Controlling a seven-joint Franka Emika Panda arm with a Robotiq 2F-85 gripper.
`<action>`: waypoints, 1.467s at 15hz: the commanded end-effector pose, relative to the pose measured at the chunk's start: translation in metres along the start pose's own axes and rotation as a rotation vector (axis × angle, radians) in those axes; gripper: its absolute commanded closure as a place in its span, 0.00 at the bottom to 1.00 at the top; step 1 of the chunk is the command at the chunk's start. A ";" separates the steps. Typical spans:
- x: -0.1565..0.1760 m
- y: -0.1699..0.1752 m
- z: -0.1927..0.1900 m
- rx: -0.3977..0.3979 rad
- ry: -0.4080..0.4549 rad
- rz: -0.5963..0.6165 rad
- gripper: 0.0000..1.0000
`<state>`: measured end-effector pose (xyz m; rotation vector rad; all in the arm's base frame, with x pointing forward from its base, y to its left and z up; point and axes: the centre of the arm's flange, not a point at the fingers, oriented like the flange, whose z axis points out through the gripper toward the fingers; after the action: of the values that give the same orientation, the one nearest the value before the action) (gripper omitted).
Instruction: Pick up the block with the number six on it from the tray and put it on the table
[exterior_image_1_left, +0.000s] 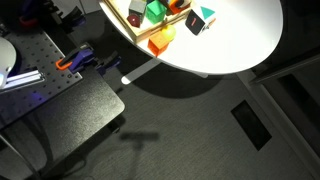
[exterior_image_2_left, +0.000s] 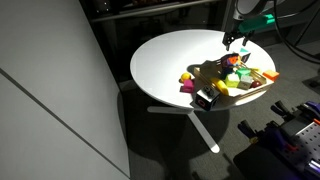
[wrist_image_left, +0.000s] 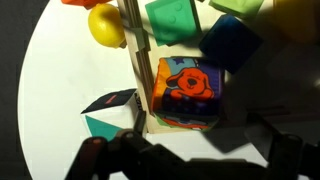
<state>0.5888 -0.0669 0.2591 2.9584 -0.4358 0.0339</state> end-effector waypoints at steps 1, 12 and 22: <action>-0.001 0.001 0.011 -0.023 0.037 -0.021 0.00; 0.004 0.000 0.048 -0.035 0.025 -0.038 0.00; 0.008 0.002 0.059 -0.051 0.026 -0.032 0.51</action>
<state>0.5894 -0.0773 0.1998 2.9320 -0.3934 0.0426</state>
